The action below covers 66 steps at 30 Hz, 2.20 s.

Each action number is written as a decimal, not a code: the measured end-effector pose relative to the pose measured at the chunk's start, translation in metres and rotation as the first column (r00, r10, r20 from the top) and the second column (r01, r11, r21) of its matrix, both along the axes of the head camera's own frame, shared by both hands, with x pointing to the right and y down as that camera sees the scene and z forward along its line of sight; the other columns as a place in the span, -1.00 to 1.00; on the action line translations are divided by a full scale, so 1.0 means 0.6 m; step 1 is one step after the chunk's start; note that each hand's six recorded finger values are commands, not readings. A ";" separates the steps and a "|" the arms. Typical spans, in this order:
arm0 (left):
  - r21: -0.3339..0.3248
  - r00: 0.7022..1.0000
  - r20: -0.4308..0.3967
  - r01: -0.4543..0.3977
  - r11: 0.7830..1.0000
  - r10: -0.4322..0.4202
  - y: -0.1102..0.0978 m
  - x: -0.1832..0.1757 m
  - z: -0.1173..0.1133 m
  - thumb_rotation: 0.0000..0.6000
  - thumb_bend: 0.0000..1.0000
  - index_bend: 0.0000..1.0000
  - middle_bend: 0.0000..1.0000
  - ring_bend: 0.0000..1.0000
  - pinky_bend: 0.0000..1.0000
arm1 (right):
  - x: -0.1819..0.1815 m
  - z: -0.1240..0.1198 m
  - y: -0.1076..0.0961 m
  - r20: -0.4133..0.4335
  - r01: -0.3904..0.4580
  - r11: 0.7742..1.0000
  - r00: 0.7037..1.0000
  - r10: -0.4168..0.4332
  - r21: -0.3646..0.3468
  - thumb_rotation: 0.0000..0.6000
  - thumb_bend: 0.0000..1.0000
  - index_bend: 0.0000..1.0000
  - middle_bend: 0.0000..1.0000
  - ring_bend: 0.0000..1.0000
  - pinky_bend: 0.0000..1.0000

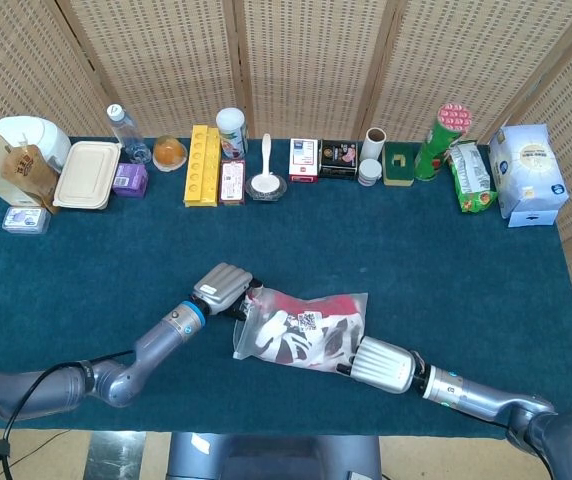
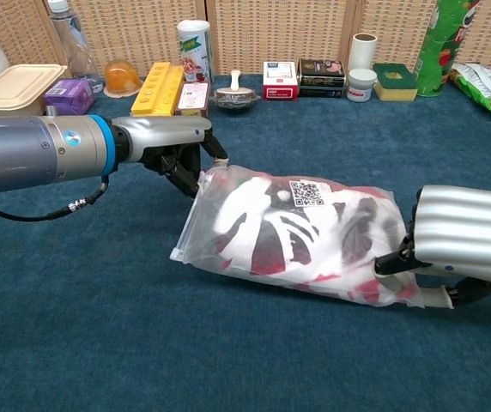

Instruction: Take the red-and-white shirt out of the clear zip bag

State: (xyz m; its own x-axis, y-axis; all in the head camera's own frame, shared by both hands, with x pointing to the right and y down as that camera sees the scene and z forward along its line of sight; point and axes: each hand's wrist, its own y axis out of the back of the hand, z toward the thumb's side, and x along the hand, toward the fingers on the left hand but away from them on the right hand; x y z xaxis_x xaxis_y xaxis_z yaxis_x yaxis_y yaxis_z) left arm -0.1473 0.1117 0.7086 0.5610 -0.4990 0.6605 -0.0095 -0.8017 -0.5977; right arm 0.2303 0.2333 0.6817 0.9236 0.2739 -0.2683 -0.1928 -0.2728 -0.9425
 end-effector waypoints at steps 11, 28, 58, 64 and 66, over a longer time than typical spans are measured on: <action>0.010 1.000 -0.001 0.007 1.000 -0.007 -0.008 -0.014 -0.008 1.00 -0.03 0.64 1.00 1.00 0.79 | 0.011 -0.005 0.001 -0.014 0.003 1.000 1.000 -0.003 0.004 1.00 -0.16 0.36 0.76 1.00 1.00; 0.058 1.000 0.000 0.014 0.998 -0.014 -0.033 -0.060 -0.038 1.00 -0.03 0.63 1.00 1.00 0.79 | 0.047 -0.017 -0.021 -0.086 -0.035 0.999 0.996 0.038 0.037 1.00 -0.16 0.39 0.78 1.00 1.00; 0.163 0.993 0.047 0.097 0.982 -0.106 -0.104 -0.155 -0.063 1.00 -0.03 0.63 1.00 1.00 0.79 | 0.181 -0.053 -0.075 -0.274 -0.176 0.972 0.938 0.215 0.158 1.00 -0.16 0.40 0.80 1.00 1.00; 0.175 0.991 0.059 0.109 0.979 -0.121 -0.113 -0.162 -0.058 1.00 -0.03 0.64 1.00 1.00 0.79 | 0.204 -0.057 -0.078 -0.292 -0.204 0.964 0.924 0.247 0.171 1.00 -0.15 0.40 0.80 1.00 1.00; 0.178 0.990 0.062 0.112 0.978 -0.125 -0.115 -0.163 -0.057 1.00 -0.03 0.64 1.00 1.00 0.79 | 0.213 -0.058 -0.079 -0.301 -0.213 0.961 0.918 0.258 0.175 1.00 -0.15 0.40 0.80 1.00 1.00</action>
State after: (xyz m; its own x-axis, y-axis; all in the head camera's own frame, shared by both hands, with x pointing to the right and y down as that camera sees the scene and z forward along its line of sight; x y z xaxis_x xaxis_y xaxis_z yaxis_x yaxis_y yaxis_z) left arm -0.2450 0.0424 0.6747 0.4447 -0.6699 0.5946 -0.0500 -0.6813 -0.7303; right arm 0.3579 0.1858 0.6468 0.6999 0.5278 -0.4812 -0.4338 -0.2212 -0.8735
